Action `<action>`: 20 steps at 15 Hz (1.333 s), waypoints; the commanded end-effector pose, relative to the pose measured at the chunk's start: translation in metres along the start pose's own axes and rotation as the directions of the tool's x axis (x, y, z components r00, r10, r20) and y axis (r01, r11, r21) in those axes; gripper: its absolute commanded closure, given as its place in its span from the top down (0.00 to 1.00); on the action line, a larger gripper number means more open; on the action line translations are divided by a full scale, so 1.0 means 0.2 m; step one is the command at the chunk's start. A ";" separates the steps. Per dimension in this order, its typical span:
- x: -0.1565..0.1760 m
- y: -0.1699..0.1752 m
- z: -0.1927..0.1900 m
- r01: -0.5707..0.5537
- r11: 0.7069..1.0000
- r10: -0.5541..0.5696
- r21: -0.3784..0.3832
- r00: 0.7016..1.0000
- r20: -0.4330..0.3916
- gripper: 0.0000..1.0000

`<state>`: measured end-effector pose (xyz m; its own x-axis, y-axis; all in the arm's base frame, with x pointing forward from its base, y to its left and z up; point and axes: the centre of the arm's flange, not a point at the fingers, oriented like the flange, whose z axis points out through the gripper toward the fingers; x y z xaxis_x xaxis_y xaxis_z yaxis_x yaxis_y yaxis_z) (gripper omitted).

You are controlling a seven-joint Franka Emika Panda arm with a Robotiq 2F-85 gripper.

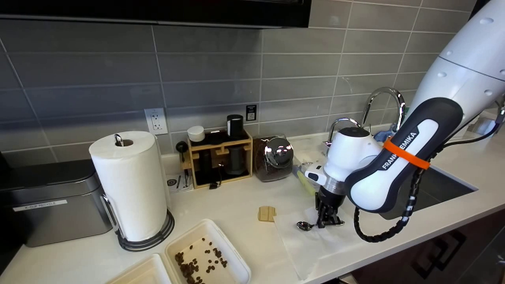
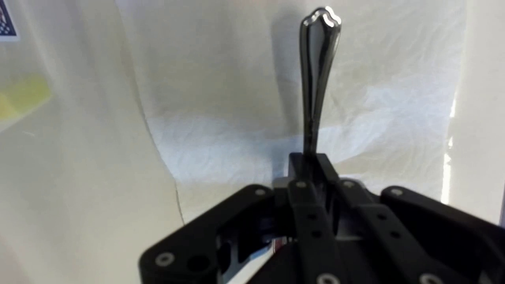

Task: Pick up the spoon and scoop some of the contents from the bowl

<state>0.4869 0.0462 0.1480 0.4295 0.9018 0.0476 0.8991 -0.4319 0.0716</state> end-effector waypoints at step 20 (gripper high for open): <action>-0.01 -0.02 -0.73 -0.570 0.806 0.558 0.157 0.821 0.120 1.00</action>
<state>0.4861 0.0494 0.2695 0.8058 0.5918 -0.0212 0.5890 -0.8047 -0.0744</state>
